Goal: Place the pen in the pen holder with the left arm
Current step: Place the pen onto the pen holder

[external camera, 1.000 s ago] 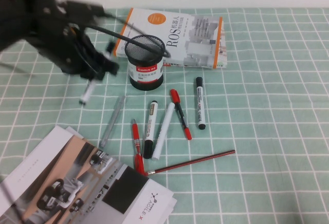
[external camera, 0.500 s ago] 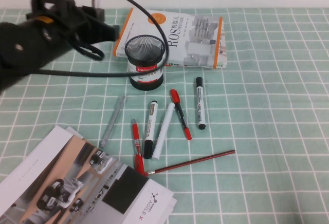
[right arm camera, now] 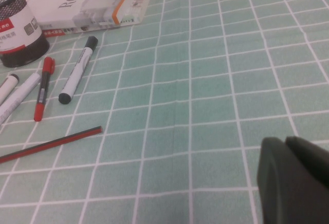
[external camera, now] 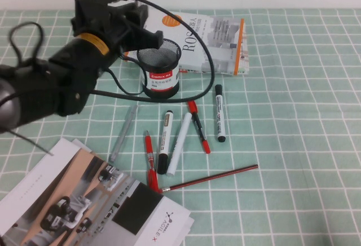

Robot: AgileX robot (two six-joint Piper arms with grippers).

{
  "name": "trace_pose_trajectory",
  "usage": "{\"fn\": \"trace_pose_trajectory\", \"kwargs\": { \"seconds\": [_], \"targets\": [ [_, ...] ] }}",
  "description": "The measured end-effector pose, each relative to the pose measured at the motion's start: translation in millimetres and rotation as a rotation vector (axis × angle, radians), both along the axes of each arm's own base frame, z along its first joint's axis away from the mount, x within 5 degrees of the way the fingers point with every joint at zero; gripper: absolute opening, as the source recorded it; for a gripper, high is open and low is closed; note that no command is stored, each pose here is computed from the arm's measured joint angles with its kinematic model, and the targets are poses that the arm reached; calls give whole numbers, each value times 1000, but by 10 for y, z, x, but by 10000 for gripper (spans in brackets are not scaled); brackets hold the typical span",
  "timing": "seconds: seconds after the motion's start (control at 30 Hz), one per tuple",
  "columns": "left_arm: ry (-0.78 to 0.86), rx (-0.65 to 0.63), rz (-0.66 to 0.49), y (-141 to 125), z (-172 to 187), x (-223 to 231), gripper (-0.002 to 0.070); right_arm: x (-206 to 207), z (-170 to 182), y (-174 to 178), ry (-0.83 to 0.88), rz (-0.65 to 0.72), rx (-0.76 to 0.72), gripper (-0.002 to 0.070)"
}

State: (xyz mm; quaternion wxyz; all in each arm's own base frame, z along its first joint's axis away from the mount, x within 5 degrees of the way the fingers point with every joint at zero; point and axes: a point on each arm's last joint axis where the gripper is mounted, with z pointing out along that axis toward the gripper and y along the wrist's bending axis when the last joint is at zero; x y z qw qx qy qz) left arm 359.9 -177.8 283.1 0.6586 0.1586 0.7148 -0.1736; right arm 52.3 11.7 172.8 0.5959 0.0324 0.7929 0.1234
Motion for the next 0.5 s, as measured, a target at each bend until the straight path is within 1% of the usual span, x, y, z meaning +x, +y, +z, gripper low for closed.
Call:
{"fn": "trace_pose_trajectory", "kwargs": {
  "seconds": [0.1,0.2,0.33,0.5],
  "targets": [
    [-26,-68,-42,-60,-140,77,108,0,0,0,0,0,0,-20],
    [-13,-84,-56,-95,-327,179,108,0,0,0,0,0,0,-20],
    [17,-88,-40,-94,-523,374,108,0,0,0,0,0,0,-20],
    [25,-90,-16,-73,-636,583,108,0,0,0,0,0,0,-20]
  ]
}}
